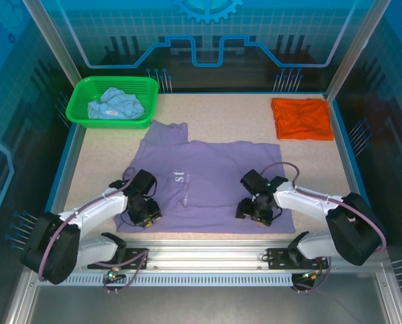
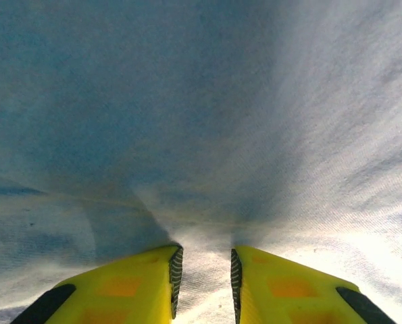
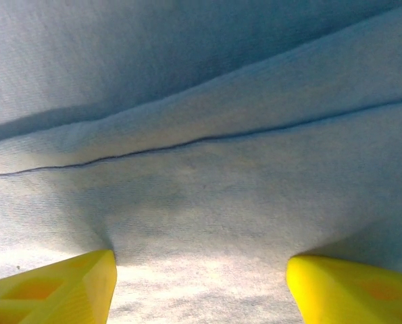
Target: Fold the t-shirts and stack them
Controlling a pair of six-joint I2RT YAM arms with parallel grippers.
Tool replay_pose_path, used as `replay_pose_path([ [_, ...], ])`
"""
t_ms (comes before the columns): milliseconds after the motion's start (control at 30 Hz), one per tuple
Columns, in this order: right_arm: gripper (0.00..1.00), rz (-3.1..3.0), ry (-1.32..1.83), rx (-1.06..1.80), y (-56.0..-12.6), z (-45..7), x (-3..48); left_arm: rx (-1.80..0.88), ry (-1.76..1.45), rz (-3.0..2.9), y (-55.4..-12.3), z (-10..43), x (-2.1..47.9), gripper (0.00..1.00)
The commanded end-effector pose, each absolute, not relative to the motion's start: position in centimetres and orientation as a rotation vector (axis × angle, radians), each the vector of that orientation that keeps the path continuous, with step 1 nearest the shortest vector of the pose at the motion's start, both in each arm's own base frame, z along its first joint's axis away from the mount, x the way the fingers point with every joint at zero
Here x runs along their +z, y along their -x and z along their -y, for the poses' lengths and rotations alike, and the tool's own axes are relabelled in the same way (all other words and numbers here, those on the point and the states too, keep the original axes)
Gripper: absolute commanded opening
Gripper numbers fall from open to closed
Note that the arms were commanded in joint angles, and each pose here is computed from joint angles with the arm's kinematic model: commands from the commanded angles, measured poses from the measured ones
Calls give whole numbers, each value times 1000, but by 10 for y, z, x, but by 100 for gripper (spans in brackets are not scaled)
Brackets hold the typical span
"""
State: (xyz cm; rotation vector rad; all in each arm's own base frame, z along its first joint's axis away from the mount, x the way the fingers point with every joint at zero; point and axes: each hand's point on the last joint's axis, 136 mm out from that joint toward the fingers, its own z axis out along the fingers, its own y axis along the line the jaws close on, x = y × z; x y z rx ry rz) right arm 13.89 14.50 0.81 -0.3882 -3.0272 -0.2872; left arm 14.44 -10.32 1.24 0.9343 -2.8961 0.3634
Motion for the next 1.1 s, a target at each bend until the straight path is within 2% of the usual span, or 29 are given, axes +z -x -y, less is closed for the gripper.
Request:
replay_pose_path([
  [0, 73, 2837, 463, -140, -82, -117, -15, 266, -976, 2828, -121, 91, 9, 30],
  [333, 76, 2806, 502, -193, -65, -114, -8, 282, -1004, 2780, -104, 90, 21, 36],
  [467, 79, 2890, 467, -232, -86, -121, 17, 375, -981, 2858, -134, 100, 48, 43],
  [633, 83, 3093, 456, -391, -141, -143, 81, 506, -882, 3065, -217, 113, 113, 57],
  [767, 86, 3326, 481, -601, -203, -162, 129, 626, -820, 3217, -293, 116, 154, 69],
  [933, 88, 3539, 482, -940, -308, -199, 186, 850, -875, 3182, -369, 120, 174, 70],
  [1067, 80, 3578, 367, -872, -397, -236, 192, 935, -950, 3184, -389, 120, 182, 73],
])
